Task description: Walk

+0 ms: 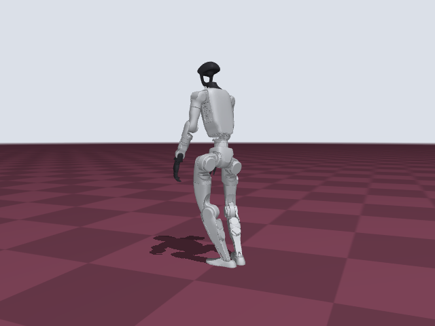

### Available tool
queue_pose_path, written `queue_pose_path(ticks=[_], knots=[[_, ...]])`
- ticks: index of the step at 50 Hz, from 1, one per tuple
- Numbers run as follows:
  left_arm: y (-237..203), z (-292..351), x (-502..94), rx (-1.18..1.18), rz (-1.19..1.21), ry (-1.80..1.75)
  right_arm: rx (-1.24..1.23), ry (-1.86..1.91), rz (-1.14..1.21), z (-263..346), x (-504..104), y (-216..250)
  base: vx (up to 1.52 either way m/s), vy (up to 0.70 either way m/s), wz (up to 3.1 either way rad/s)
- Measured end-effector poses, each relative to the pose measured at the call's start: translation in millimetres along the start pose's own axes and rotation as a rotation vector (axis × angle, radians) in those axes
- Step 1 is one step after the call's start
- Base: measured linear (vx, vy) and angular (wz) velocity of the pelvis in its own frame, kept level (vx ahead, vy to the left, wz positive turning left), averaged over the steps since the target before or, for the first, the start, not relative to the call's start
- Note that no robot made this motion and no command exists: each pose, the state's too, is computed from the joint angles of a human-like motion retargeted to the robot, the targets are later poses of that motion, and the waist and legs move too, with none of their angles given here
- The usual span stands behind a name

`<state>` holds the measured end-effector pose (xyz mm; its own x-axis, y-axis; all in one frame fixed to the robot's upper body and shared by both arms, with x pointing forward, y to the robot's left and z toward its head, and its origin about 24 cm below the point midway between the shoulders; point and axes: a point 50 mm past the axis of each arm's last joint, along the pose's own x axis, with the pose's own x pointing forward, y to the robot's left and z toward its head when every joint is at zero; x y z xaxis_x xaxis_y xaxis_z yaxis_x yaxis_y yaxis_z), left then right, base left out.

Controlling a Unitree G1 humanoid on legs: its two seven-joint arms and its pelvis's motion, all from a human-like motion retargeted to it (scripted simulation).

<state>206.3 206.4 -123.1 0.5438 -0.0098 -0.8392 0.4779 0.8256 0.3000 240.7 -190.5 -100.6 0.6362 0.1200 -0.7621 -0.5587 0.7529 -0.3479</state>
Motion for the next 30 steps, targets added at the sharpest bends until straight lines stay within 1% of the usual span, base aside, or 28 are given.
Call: queue_pose_path(ticks=[17,23,30], knots=[[3,-26,-3,-0.241,0.019,0.09,0.079,0.004,0.035,1,1,4,0.04,-0.04,-0.43],[5,-36,-5,-0.32,0.016,0.14,0.12,0.06,0.038,-11,0,5,0.11,0.02,-0.32],[13,-43,-7,-0.337,0.059,0.175,0.149,0.146,0.043,-32,-4,9,0.12,0.07,-0.09]])
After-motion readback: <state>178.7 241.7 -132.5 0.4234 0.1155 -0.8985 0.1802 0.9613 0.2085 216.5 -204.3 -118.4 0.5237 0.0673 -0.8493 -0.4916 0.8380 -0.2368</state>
